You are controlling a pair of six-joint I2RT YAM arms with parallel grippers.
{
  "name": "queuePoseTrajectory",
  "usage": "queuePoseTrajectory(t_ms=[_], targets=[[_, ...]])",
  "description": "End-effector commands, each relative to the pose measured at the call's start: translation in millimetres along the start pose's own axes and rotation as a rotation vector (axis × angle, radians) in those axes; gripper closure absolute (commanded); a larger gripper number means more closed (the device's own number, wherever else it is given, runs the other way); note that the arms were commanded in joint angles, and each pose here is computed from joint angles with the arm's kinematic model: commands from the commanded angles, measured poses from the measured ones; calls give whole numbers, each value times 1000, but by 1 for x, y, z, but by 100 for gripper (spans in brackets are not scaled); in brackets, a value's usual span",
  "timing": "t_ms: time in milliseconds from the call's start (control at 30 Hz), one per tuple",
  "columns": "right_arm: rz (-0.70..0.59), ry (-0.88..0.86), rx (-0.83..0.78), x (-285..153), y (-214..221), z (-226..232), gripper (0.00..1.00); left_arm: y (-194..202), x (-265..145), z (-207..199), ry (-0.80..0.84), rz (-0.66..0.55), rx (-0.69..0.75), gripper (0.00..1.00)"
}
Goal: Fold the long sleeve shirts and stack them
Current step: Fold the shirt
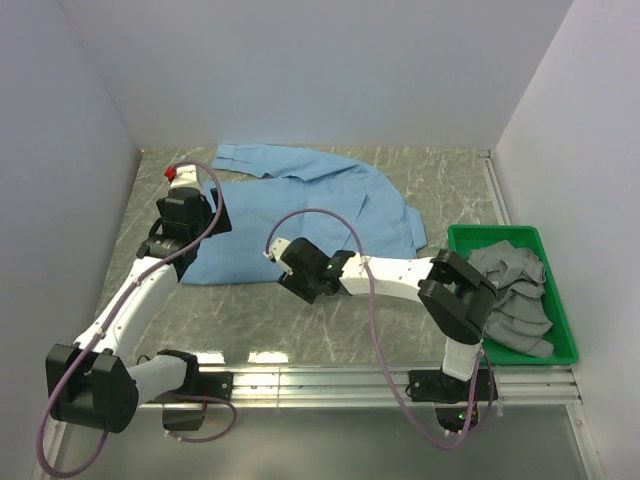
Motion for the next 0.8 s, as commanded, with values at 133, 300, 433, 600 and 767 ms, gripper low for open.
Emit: queuePoseTrajectory(t_ms=[133,300,433,600,767], targets=[[40,78,-66,12,-8,-4,37,-10,1,13,-84,-69,-18,5],[77,88,-112,20,-2,5,40,-9,2,12,-83,-63,-14,5],[98,120,-122,25,3,4,45,-10,2,13,-86,-66,-13,5],[146,167,-143,31,10,-1,61,-9,3,11,-75,-61,-10,6],[122,172,-131,26,4,-3,76,-9,3,12,-79,-60,-8,6]])
Point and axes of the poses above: each gripper's point midway between its finger pads, its own x axis out along the fingers, its own z axis along the line the jaws close on, y = z × x, the point moved 2 cm from there along -x, back along the fingers, and after that the axes turned 11 degrees about -x, right-handed, at the moved point
